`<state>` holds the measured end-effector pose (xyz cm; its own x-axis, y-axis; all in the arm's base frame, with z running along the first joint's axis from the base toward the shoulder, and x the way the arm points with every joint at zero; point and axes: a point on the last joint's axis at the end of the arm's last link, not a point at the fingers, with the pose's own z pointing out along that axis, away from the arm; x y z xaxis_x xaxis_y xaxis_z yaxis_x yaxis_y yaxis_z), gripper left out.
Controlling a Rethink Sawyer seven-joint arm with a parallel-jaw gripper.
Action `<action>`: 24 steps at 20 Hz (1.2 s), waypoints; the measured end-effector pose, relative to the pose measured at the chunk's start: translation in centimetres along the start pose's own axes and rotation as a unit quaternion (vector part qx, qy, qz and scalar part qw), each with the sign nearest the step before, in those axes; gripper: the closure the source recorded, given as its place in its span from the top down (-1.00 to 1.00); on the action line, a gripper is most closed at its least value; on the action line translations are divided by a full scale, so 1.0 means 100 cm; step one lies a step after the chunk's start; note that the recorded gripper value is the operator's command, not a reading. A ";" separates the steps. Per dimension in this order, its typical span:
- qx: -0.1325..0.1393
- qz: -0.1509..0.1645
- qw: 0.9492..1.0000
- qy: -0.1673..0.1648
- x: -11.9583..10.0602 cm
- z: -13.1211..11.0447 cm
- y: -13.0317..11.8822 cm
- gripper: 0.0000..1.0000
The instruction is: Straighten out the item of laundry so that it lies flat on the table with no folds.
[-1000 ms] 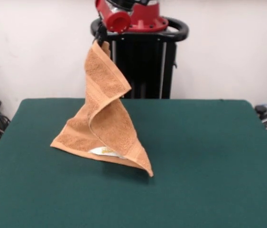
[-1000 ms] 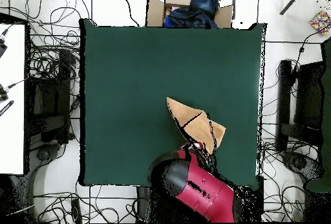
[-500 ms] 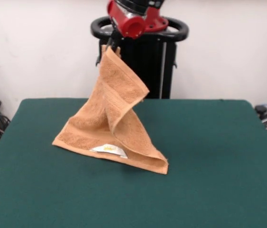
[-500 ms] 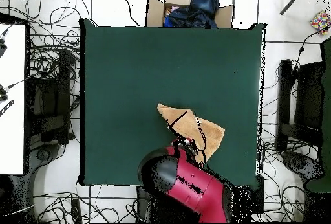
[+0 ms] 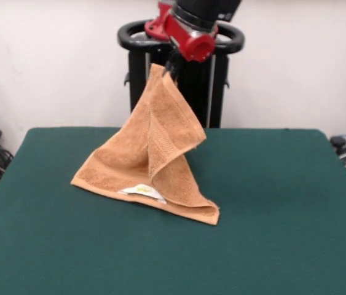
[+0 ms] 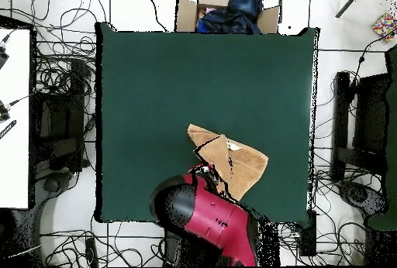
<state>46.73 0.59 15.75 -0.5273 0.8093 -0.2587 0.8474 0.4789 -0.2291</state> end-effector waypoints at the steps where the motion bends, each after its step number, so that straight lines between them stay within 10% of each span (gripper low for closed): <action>1: 0.000 -0.001 1.000 0.001 0.002 0.000 0.000 -1.00; 24: -0.001 -0.042 0.998 0.043 0.108 -0.026 0.036 -1.00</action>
<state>44.29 11.93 14.53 -0.5894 0.7925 -0.1568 0.8006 0.5470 -0.2446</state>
